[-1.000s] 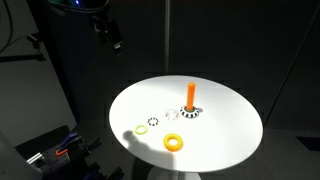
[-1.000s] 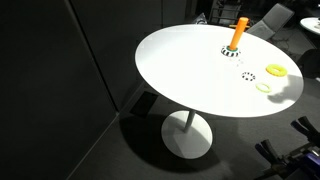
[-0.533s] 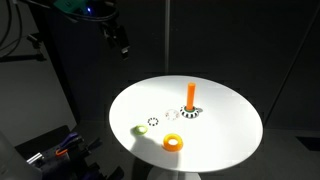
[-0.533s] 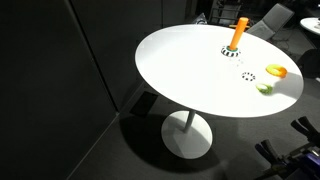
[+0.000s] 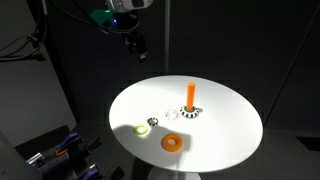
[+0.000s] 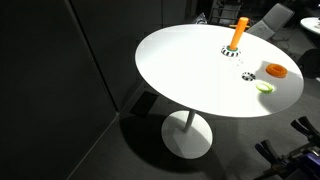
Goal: Pick up the green ring from the ring holder and put it on the table
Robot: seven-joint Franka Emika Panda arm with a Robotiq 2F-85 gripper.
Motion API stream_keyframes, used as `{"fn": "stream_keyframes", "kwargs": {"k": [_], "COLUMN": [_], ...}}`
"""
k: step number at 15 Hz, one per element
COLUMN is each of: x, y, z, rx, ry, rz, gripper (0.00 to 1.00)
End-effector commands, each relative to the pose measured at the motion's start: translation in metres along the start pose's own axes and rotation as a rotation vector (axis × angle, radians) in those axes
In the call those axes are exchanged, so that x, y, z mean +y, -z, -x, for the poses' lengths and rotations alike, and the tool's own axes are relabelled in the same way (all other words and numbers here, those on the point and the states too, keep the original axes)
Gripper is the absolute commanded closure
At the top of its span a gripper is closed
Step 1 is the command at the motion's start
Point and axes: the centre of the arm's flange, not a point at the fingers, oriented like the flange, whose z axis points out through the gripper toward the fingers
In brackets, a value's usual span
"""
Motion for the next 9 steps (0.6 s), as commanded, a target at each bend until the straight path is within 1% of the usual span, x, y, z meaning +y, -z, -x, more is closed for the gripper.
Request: {"fn": "stream_keyframes", "kwargs": {"k": [1, 5, 9], "x": [-0.005, -0.006, 0.002], "y": [-0.025, -0.060, -0.095], "z": [-0.043, -0.073, -0.101], "rx": [-0.008, 0.002, 0.015], "ry": [-0.055, -0.087, -0.128], "rz": [0.046, 0.070, 0.103], "gripper": [0.00, 0.00, 0.00]}}
